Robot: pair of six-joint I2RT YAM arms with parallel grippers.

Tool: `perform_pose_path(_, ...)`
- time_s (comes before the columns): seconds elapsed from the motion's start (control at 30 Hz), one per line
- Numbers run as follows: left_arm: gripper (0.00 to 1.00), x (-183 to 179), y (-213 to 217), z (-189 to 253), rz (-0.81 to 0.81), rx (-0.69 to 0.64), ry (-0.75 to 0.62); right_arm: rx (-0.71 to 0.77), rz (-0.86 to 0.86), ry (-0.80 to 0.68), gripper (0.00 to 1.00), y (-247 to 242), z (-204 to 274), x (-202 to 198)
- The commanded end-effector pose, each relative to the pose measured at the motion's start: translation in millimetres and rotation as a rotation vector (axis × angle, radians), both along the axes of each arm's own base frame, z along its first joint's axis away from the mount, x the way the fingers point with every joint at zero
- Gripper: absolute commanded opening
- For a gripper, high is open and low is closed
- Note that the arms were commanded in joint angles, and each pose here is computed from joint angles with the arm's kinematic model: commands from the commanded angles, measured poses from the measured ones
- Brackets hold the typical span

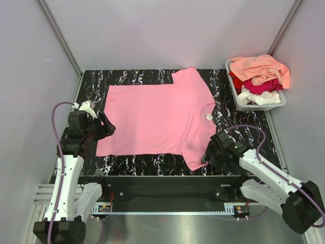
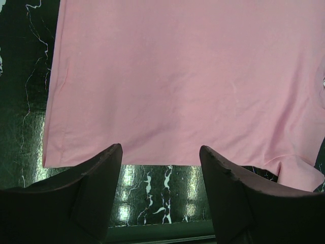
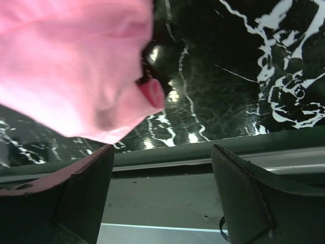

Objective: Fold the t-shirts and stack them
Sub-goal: Flatten the tshirt out

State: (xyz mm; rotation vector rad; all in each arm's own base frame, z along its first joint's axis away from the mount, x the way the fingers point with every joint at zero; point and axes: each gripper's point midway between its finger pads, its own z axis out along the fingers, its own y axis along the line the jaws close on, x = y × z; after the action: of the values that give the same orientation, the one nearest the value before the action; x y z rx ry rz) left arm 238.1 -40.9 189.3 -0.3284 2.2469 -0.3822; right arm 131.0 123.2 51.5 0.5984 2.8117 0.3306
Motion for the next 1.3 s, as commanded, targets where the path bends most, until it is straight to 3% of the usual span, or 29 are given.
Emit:
perform_pose_path(0.0, 0.67, 6.6, -1.1, 8.2, -0.011, 0.002, -0.053, 0.046, -0.019, -0.032, 0.81, 9.1, -0.3, 7.1)
perform_pose_path(0.67, 0.66, 7.4, 0.9, 6.9, 0.001, 0.006, -0.047, -0.011, 0.032, -0.029, 0.4, 15.4, -23.5, 27.2)
perform_pose_path(0.9, 0.66, 6.3, 2.6, 8.5, 0.011, 0.011, -0.056, -0.027, 0.049, 0.01, 0.34, 17.8, -26.3, 26.8)
perform_pose_path(1.1, 0.66, 5.6, 3.4, 10.8, 0.014, 0.014, -0.065, 0.03, 0.066, 0.081, 0.33, 29.1, -42.5, 12.1)
perform_pose_path(1.27, 0.66, 5.7, 3.4, 11.4, 0.014, 0.014, -0.07, 0.014, 0.085, 0.009, 0.54, 31.4, -30.1, 12.1)
